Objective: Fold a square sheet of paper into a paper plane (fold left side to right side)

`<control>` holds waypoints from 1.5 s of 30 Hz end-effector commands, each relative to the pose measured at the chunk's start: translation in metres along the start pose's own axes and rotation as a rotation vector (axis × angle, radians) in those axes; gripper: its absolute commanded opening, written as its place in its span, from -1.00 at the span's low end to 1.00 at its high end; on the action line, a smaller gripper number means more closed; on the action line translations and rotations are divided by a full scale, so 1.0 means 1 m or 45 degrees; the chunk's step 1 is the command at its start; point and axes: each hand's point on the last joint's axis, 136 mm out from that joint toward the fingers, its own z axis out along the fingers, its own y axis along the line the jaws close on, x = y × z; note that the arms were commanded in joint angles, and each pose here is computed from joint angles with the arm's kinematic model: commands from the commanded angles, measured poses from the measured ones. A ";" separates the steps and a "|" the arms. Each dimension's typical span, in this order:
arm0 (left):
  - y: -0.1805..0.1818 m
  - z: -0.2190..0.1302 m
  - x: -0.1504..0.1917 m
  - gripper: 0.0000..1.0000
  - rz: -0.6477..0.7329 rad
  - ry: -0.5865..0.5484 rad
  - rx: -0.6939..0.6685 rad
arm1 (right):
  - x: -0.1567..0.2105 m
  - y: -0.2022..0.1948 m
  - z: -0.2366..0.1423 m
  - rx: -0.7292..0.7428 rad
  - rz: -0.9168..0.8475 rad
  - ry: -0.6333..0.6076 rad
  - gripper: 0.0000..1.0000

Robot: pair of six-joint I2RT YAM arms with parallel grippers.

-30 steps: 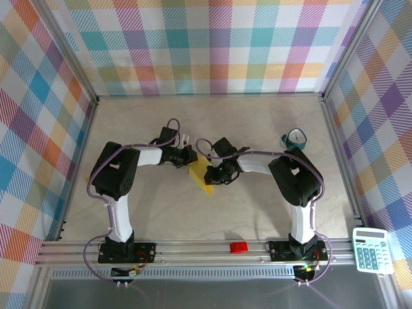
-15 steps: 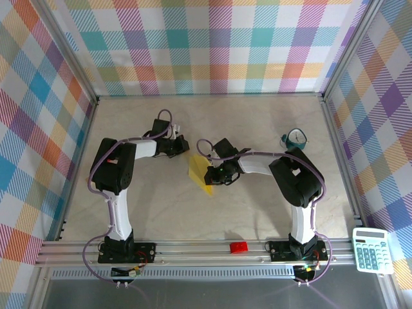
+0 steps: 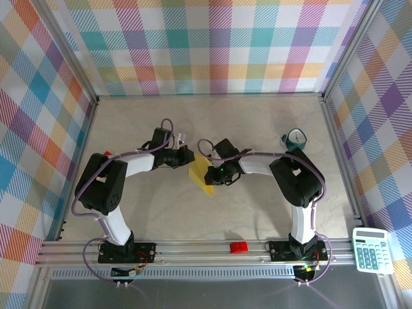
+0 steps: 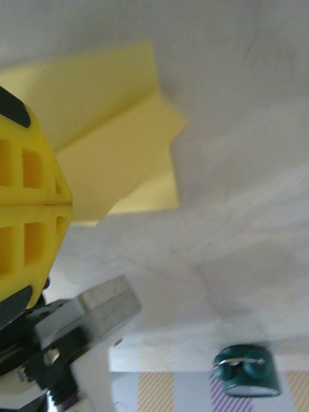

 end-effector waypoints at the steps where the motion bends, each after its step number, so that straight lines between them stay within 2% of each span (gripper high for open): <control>1: -0.008 0.016 0.009 -1.00 -0.009 0.058 0.060 | 0.071 -0.067 0.020 0.285 0.184 0.270 -1.00; 4: -0.008 0.027 0.008 -1.00 -0.010 0.076 0.066 | 0.072 -0.066 0.021 0.278 0.183 0.275 -1.00; 12: 0.026 0.040 0.020 -1.00 -0.025 0.127 -0.109 | 0.060 -0.047 0.016 0.184 0.163 0.240 -1.00; 15: 0.042 0.041 0.028 -1.00 -0.039 0.156 -0.194 | 0.048 -0.029 0.010 0.117 0.140 0.207 -1.00; 20: 0.052 0.040 0.039 -1.00 -0.060 0.190 -0.232 | 0.016 0.011 -0.011 -0.027 0.080 0.099 -1.00; 29: 0.053 0.037 0.045 -1.00 -0.058 0.198 -0.232 | -0.022 0.033 -0.022 -0.202 0.062 -0.061 -1.00; 40: 0.054 0.037 0.046 -1.00 -0.067 0.195 -0.234 | -0.048 0.019 -0.003 -0.110 0.041 -0.088 -1.00; 45: 0.056 0.037 0.045 -1.00 -0.072 0.192 -0.249 | -0.047 0.013 0.005 -0.084 0.049 -0.055 -1.00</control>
